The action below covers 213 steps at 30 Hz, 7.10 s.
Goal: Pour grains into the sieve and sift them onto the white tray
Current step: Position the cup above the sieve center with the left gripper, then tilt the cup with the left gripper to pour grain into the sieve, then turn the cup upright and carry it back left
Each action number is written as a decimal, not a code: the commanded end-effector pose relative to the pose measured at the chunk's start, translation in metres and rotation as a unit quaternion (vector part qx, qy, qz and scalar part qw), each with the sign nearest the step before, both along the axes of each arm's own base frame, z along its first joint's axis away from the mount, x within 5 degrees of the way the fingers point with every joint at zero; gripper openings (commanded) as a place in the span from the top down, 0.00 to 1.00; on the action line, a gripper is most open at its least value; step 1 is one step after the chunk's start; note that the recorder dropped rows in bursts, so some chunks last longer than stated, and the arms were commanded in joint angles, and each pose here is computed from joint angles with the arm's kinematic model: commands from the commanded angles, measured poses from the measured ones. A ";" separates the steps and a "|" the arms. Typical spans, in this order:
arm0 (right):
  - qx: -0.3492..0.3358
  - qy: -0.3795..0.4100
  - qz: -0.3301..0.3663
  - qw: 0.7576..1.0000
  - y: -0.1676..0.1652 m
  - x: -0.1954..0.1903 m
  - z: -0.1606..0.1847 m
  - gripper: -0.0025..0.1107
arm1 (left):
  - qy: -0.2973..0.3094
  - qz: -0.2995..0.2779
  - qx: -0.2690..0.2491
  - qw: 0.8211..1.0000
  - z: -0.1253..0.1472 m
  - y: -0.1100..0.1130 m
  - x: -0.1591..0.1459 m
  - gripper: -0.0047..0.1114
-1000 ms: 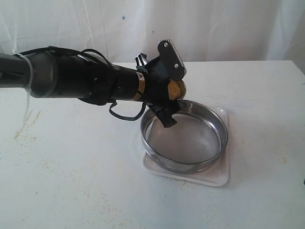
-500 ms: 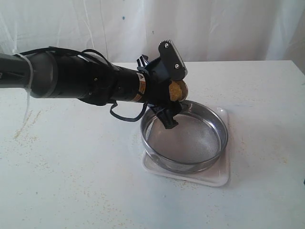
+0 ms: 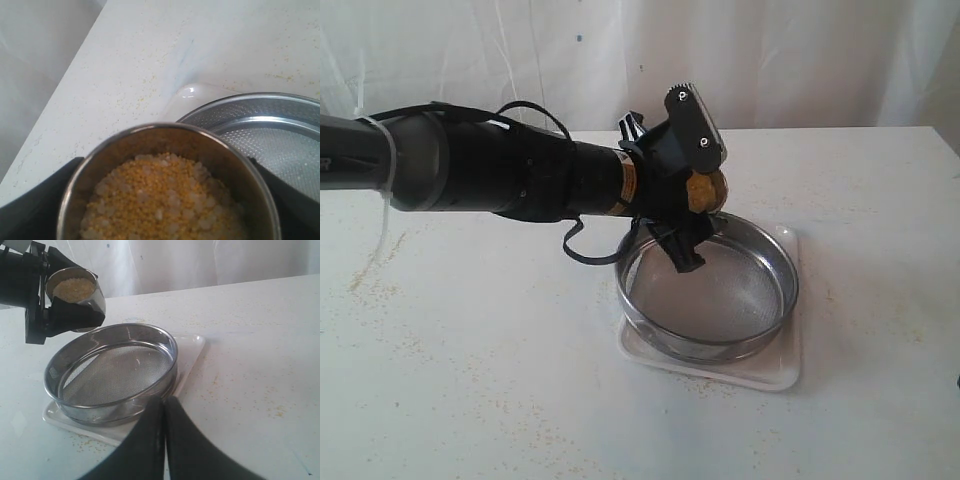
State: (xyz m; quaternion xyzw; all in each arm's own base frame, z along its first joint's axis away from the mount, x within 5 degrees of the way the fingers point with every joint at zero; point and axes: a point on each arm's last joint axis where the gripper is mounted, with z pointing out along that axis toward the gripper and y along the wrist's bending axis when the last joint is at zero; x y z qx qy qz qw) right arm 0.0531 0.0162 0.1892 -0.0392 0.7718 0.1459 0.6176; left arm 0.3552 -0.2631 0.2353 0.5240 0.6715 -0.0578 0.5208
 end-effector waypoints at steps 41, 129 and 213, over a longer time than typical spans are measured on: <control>0.002 -0.002 0.002 1.000 0.000 0.000 -0.001 0.98 | -0.103 -0.012 0.232 0.967 -0.007 -0.002 -0.010 0.96; 0.002 -0.002 0.002 1.000 0.000 0.000 -0.001 0.98 | -0.404 -0.218 0.695 0.554 -0.008 -0.053 -0.024 0.96; 0.004 -0.003 0.002 1.000 0.000 0.000 -0.001 0.98 | 0.182 0.412 -0.192 0.872 -0.090 0.260 -0.074 0.96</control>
